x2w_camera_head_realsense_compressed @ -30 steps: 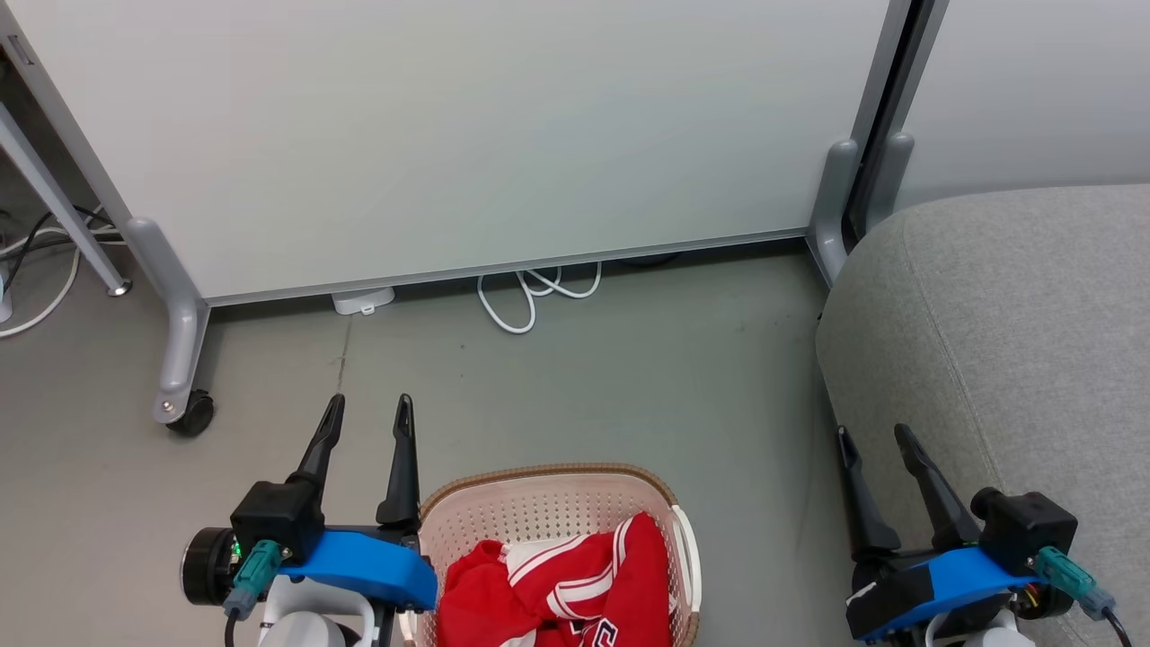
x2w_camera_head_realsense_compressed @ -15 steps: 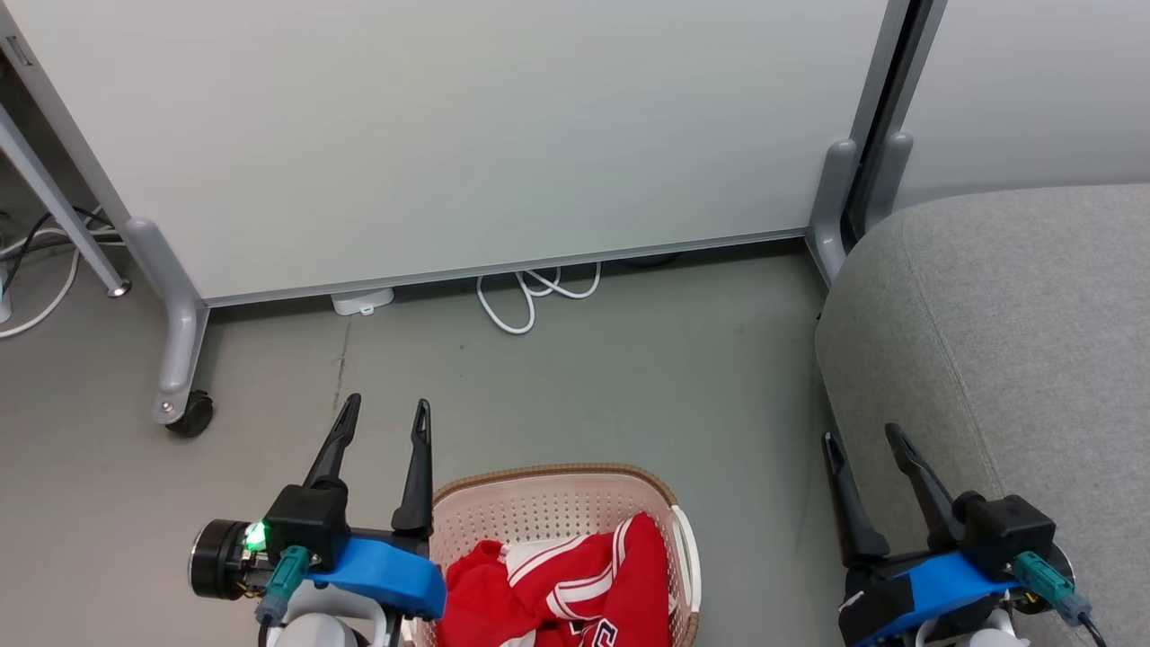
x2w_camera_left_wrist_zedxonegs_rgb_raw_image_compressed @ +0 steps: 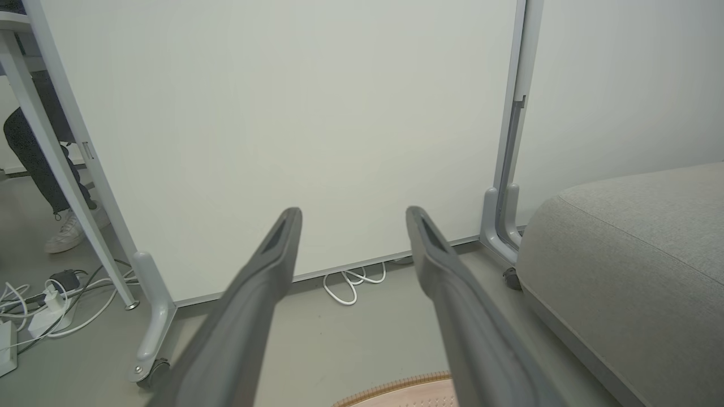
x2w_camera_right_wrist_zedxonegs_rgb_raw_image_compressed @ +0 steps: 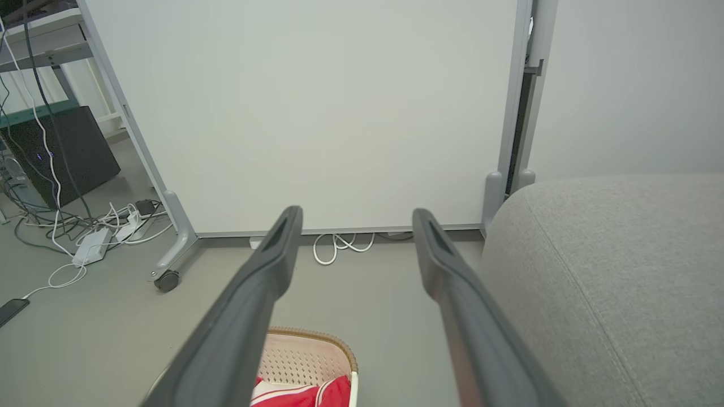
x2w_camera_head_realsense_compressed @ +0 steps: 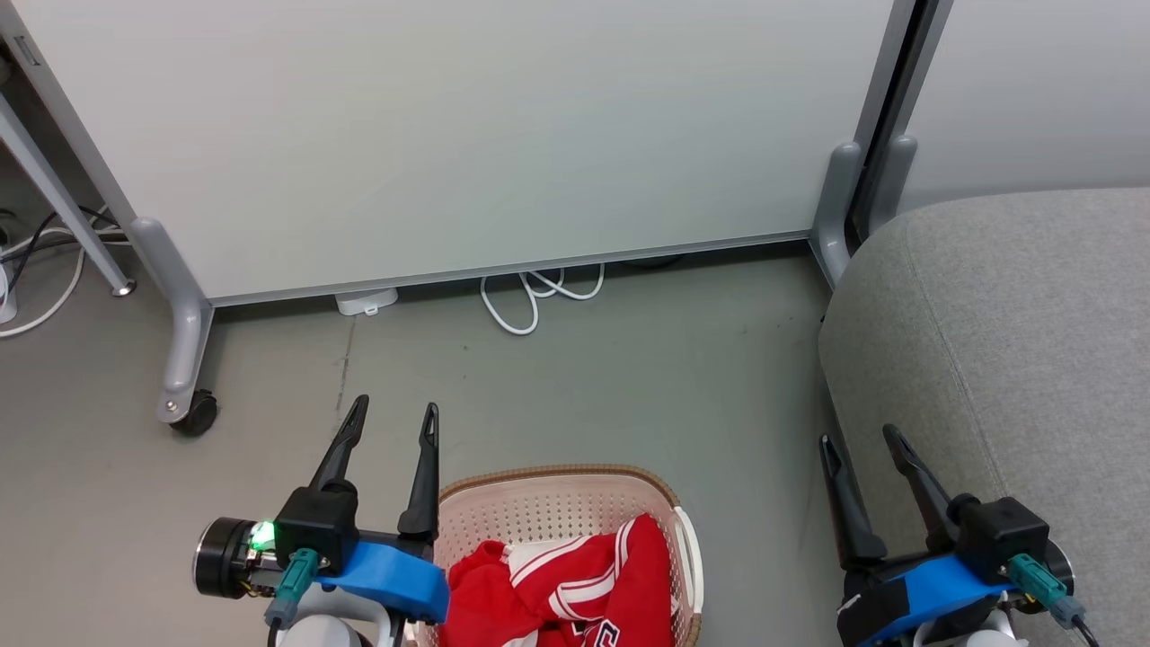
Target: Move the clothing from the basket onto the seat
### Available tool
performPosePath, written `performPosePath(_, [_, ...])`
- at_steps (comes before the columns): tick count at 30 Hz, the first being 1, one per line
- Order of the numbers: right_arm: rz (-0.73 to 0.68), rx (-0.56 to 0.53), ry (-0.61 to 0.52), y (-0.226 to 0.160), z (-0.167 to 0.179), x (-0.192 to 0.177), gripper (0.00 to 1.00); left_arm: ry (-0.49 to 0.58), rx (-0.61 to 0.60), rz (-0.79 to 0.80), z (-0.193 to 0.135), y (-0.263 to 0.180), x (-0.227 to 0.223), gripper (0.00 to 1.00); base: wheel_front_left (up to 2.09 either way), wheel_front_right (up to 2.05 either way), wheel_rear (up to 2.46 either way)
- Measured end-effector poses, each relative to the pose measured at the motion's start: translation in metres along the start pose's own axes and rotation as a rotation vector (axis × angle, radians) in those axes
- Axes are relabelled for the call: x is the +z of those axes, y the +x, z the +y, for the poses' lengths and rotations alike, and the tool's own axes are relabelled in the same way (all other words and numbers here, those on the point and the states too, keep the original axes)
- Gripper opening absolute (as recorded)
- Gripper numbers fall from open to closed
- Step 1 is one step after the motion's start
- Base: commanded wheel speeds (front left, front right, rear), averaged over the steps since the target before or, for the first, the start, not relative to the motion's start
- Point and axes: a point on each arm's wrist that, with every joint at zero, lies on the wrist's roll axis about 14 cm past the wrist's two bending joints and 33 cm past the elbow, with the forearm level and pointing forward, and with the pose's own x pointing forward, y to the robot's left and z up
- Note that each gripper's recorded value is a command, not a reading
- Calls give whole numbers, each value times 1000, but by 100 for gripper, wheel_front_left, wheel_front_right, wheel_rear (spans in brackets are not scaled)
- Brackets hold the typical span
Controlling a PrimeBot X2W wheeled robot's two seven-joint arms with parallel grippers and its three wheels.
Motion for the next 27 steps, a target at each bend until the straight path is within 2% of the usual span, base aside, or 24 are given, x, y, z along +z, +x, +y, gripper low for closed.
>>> performPosePath(6, [3, 0, 1, 0, 0, -1, 100, 2, -10, 8, -1, 2, -3, 100, 0, 0, 0])
performPosePath(15, [8, -5, 0, 8, -4, -3, 100, 76, -137, 43, -20, 29, -11, 100, 0, 0, 0])
performPosePath(24, [34, -46, -1, 27, -23, -15, 100, 150, -275, 180, -35, 64, -60, 100, 0, 0, 0])
performPosePath(27, [59, -71, 4, 33, -34, -26, 100, 183, -359, 269, -45, 73, -95, 100, 0, 0, 0])
